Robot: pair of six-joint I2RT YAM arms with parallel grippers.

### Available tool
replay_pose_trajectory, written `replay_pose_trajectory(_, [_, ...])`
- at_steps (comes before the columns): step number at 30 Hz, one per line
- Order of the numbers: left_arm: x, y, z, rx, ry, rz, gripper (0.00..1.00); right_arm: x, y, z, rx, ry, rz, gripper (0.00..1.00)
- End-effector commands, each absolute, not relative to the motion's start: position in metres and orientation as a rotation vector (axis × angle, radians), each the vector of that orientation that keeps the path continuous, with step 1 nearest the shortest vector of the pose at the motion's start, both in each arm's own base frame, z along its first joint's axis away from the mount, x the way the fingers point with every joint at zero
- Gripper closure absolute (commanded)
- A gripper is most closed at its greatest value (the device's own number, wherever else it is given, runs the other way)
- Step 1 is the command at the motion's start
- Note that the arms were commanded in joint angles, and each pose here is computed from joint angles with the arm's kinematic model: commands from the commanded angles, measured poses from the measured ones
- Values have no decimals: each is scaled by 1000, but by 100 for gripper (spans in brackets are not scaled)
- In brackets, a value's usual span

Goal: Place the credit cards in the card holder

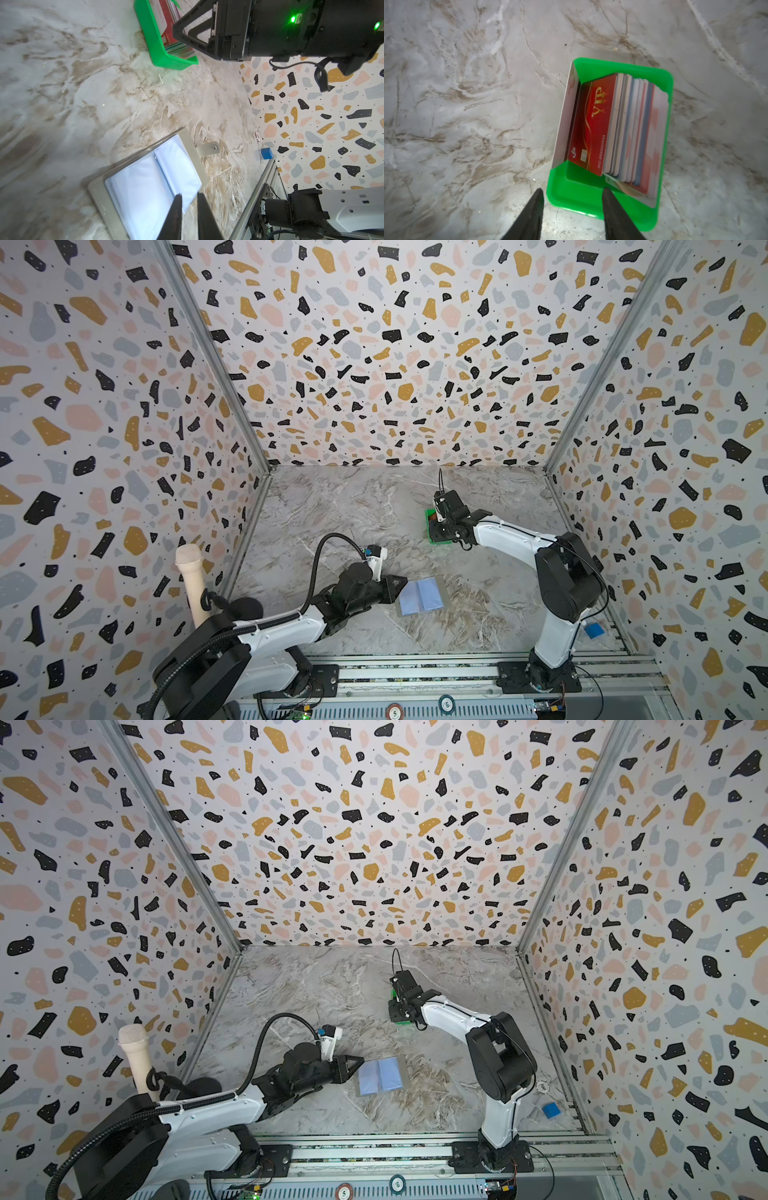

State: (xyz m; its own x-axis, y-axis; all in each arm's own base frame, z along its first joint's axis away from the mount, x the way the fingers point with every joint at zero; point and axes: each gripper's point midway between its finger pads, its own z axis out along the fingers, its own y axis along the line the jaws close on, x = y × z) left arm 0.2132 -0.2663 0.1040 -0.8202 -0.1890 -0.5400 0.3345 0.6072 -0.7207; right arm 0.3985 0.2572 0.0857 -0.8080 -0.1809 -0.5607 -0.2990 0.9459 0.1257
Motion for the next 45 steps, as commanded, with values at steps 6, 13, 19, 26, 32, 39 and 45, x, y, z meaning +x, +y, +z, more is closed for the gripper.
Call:
replay_pose_trajectory(6, [210,-259,100,96,2233,-1174,81,431,270,99,-335,2503,307,53])
replay_pose_trajectory(13, [208,-255,97,88,2240,-1170,81,448,270,88,-326,2545,283,60])
replay_pose_trajectory(19, [207,-251,97,76,2239,-1163,81,454,274,90,-331,2541,288,78])
replay_pose_trajectory(26, [207,-249,98,72,2237,-1161,81,457,271,96,-333,2533,264,97])
replay_pose_trajectory(32, [209,-247,104,65,2221,-1154,81,458,263,136,-332,2432,240,100])
replay_pose_trajectory(39, [214,-240,109,25,2203,-1157,81,434,261,203,-364,2288,308,100])
replay_pose_trajectory(45, [216,-238,112,16,2184,-1172,80,359,275,237,-455,2154,640,100])
